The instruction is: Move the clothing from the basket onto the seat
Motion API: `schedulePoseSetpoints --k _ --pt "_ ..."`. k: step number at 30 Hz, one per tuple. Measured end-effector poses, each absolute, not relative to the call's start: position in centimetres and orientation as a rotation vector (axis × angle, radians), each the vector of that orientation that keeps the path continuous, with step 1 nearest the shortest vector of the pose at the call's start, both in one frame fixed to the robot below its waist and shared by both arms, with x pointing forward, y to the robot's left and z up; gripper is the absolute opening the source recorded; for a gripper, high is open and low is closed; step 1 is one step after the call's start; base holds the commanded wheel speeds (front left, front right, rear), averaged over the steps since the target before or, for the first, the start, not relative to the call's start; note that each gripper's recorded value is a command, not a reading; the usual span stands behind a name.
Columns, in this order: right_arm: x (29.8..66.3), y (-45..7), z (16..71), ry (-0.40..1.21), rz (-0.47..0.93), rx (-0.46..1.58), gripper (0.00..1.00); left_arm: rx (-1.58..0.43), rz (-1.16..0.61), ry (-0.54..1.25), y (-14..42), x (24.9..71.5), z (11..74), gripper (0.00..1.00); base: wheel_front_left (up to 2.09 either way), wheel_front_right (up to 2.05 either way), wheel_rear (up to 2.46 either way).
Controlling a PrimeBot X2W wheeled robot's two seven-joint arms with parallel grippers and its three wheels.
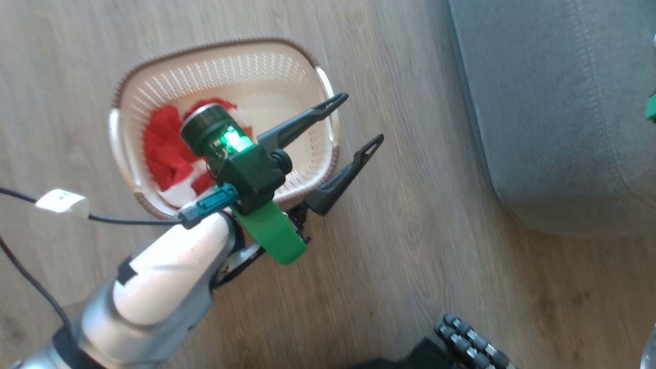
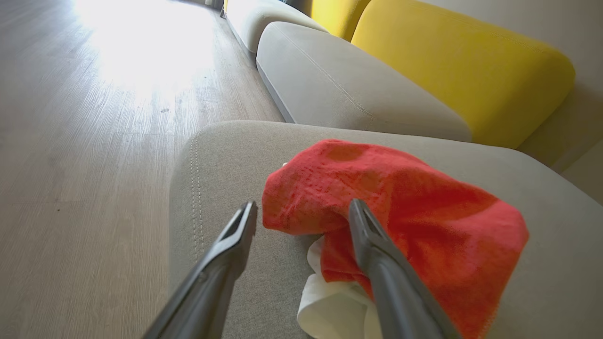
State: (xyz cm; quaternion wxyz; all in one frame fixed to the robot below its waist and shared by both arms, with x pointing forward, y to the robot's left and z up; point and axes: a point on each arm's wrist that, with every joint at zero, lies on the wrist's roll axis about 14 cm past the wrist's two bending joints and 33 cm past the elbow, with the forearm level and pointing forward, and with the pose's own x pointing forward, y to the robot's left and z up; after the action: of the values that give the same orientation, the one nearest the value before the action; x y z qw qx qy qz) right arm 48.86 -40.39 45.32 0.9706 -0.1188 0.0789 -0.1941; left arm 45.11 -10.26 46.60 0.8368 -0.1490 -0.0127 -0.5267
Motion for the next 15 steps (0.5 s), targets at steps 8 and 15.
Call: schedulePoseSetpoints --k 8,15 --pt "49.4 -35.6 48.7 0.053 -0.264 -0.225 1.0 -0.291 -1.021 -0.063 -8.5 44.6 49.7 1.0 0.0 0.0 0.0" --pt "49.5 -29.8 50.9 -0.037 -0.134 -0.151 1.0 -0.248 -0.842 -0.083 -4.3 45.2 51.4 1.0 0.0 0.0 0.0"
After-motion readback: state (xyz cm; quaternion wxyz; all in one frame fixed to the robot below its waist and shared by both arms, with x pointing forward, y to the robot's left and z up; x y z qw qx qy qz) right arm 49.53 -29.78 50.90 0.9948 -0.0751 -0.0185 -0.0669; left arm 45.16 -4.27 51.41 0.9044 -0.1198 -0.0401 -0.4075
